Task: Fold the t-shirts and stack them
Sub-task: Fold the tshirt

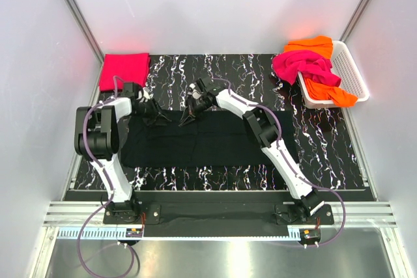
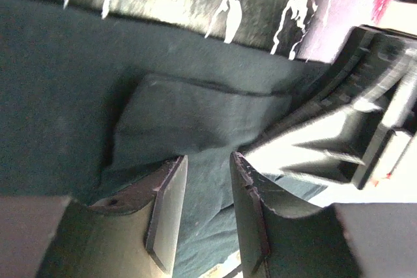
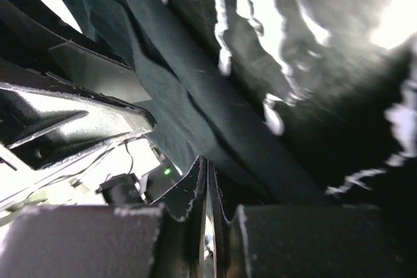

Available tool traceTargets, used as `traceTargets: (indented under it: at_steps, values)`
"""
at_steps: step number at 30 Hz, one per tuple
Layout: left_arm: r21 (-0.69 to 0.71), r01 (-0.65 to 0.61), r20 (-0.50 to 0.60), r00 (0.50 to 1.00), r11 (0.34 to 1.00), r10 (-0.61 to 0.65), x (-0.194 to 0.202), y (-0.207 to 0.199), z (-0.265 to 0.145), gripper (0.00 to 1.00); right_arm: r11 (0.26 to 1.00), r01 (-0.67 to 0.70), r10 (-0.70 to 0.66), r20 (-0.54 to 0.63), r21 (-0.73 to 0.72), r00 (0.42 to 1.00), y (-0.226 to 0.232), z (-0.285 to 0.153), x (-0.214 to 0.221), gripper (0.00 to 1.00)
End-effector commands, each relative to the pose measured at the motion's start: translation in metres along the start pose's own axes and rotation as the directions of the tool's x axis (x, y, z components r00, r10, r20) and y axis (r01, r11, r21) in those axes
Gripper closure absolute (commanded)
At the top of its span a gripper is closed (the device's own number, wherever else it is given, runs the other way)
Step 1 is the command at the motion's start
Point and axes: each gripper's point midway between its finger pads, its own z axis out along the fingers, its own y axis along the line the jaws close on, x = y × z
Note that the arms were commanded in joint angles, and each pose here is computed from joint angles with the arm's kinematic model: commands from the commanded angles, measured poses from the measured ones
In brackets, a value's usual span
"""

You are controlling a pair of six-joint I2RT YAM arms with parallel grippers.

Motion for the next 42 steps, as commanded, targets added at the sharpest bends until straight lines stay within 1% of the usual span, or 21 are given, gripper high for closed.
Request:
traceTargets:
  at_steps: [1,4,8,9,12,15,17,18,19,20,21,22,23,24,25,27,28,32,35,38,42]
  values:
    - [-0.079,0.016,0.013,1.000,0.997,-0.015,0.009,0.020,-0.017,0.59,1.000,-0.013,0.013,0.035,0.010,0.999,-0.008,-0.011,-0.010,0.90]
    - [-0.099,-0.042,0.044,0.998,0.994,0.046,0.002,0.011,-0.037,0.58,0.999,-0.030,0.029,0.050,0.015,0.998,-0.014,-0.021,-0.015,0.90]
    - [-0.051,-0.119,0.121,0.985,0.992,0.124,-0.013,-0.021,-0.066,0.55,1.000,0.018,-0.017,0.057,-0.007,0.998,0.011,-0.042,-0.010,0.83]
    - [-0.046,-0.126,0.139,0.982,0.991,0.131,-0.017,-0.026,-0.071,0.55,1.000,0.016,-0.015,0.060,-0.017,0.998,0.019,-0.048,-0.009,0.77]
    - [-0.037,-0.107,0.152,0.982,0.994,0.112,-0.025,-0.028,-0.071,0.56,0.998,0.046,-0.042,0.088,-0.042,0.995,0.044,-0.075,-0.008,0.66]
    - [-0.053,-0.059,0.141,0.988,0.997,0.066,-0.035,-0.009,-0.062,0.60,0.997,0.048,-0.039,0.139,-0.056,0.989,0.055,-0.116,-0.008,0.62]
    - [-0.102,-0.033,0.122,0.991,0.994,0.046,-0.037,0.013,-0.051,0.60,0.999,0.003,0.003,0.166,-0.037,0.986,0.033,-0.138,-0.009,0.62]
    - [-0.123,-0.003,0.120,0.993,0.992,0.018,-0.038,0.028,-0.050,0.61,0.999,0.016,-0.009,0.195,-0.035,0.981,0.039,-0.156,-0.007,0.62]
    - [-0.148,0.029,0.105,0.994,0.989,-0.013,-0.037,0.044,-0.045,0.62,0.999,-0.034,0.034,0.202,-0.004,0.979,0.017,-0.160,-0.002,0.61]
    - [-0.156,0.045,0.108,0.994,0.987,-0.028,-0.038,0.053,-0.046,0.62,0.999,-0.046,0.043,0.223,0.009,0.974,0.009,-0.172,-0.001,0.61]
    - [-0.173,0.060,0.110,0.993,0.983,-0.041,-0.039,0.063,-0.046,0.62,0.999,-0.035,0.029,0.270,0.016,0.962,0.006,-0.197,-0.003,0.61]
    - [-0.191,0.074,0.123,0.991,0.979,-0.051,-0.042,0.075,-0.050,0.62,0.995,-0.088,0.072,0.273,0.046,0.959,-0.019,-0.201,0.007,0.61]
    - [-0.242,0.060,0.119,0.992,0.968,-0.032,-0.044,0.091,-0.049,0.62,0.994,-0.089,0.067,0.290,0.064,0.955,-0.030,-0.211,0.011,0.61]
    - [-0.265,0.068,0.091,0.995,0.962,-0.045,-0.038,0.098,-0.049,0.62,0.992,-0.100,0.070,0.339,0.071,0.938,-0.035,-0.235,0.012,0.61]
    - [-0.270,0.065,0.098,0.994,0.961,-0.039,-0.045,0.102,-0.052,0.62,0.983,-0.150,0.106,0.342,0.105,0.934,-0.058,-0.237,0.024,0.61]
    - [-0.275,0.067,0.103,0.994,0.959,-0.040,-0.046,0.103,-0.055,0.62,0.977,-0.153,0.088,0.369,0.151,0.925,-0.071,-0.256,0.037,0.61]
    - [-0.279,0.060,0.113,0.993,0.958,-0.030,-0.048,0.101,-0.057,0.62,0.959,-0.195,0.103,0.391,0.203,0.915,-0.091,-0.264,0.044,0.60]
    - [-0.357,0.046,0.149,0.989,0.933,0.008,-0.057,0.104,-0.077,0.62,0.902,-0.218,0.056,0.400,0.373,0.915,-0.120,-0.285,0.067,0.58]
    - [-0.299,0.042,0.191,0.981,0.953,0.017,-0.058,0.076,-0.094,0.61,0.867,-0.244,0.043,0.422,0.435,0.905,-0.132,-0.298,0.071,0.58]
    - [-0.243,0.022,0.212,0.977,0.970,0.031,-0.053,0.043,-0.098,0.60,0.830,-0.297,0.056,0.460,0.471,0.886,-0.145,-0.309,0.068,0.58]
    - [-0.232,0.008,0.251,0.967,0.973,0.052,-0.065,0.023,-0.102,0.60,0.787,-0.337,0.063,0.475,0.518,0.878,-0.164,-0.316,0.061,0.64]
